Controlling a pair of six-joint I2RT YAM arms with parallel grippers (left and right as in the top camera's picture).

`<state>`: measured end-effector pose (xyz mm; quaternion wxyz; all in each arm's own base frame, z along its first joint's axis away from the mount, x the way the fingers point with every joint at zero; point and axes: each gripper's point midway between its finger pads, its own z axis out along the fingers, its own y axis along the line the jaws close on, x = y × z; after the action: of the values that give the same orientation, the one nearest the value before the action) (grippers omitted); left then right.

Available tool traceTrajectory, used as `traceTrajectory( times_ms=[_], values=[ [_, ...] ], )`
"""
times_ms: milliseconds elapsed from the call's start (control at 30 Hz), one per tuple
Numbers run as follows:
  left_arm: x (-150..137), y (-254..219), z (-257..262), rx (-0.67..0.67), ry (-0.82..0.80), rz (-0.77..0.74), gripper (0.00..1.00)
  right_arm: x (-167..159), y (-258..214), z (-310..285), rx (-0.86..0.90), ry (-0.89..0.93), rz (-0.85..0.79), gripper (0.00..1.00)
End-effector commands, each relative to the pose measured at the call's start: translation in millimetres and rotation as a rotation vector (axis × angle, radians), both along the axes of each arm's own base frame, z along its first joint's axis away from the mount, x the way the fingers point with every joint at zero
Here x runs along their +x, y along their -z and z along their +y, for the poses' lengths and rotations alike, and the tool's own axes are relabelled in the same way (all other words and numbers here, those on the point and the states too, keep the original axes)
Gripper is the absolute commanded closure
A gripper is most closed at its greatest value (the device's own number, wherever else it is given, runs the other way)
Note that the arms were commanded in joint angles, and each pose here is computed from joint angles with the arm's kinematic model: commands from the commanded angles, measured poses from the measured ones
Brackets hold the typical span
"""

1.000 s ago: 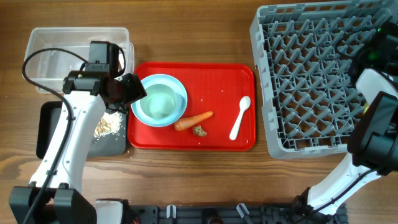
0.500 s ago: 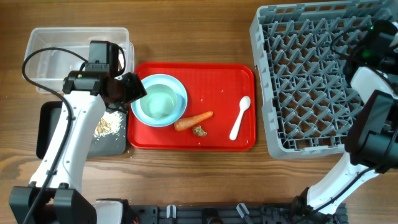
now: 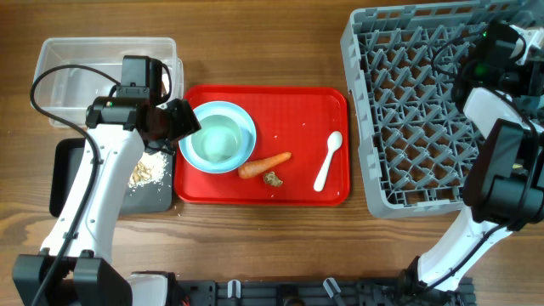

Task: Sort waste into correct bins and load items into the dishwasher rack
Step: 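Lower the light-blue cup into the rack's far corner and release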

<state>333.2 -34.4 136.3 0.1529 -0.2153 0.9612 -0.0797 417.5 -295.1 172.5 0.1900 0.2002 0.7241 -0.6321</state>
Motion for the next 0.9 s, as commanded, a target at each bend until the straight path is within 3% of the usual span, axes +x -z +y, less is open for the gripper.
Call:
traceTrajectory(
  times_ms=[0,233,533,733,867],
  values=[
    [2.1,-6.4,2.4,0.002,-0.013,-0.022,0.27,9.4,5.3,9.3,0.003,-0.023,-0.011,0.43],
    [2.3,-6.5,2.5,0.002,-0.013,-0.022,0.27,34.9,-1.2,45.9,0.034,-0.149,-0.038,0.40],
    [2.4,-6.6,2.5,0.002,-0.013,-0.023,0.26,62.0,25.5,114.3,0.236,-0.384,-0.021,0.39],
    [2.4,-6.6,2.6,0.002,-0.013,-0.023,0.24,69.5,-7.3,149.5,0.318,-0.526,-0.097,0.34],
    [2.2,-6.5,2.4,0.002,-0.012,-0.022,0.23,71.5,-33.8,190.5,0.459,-0.734,-0.124,0.27]
  ],
)
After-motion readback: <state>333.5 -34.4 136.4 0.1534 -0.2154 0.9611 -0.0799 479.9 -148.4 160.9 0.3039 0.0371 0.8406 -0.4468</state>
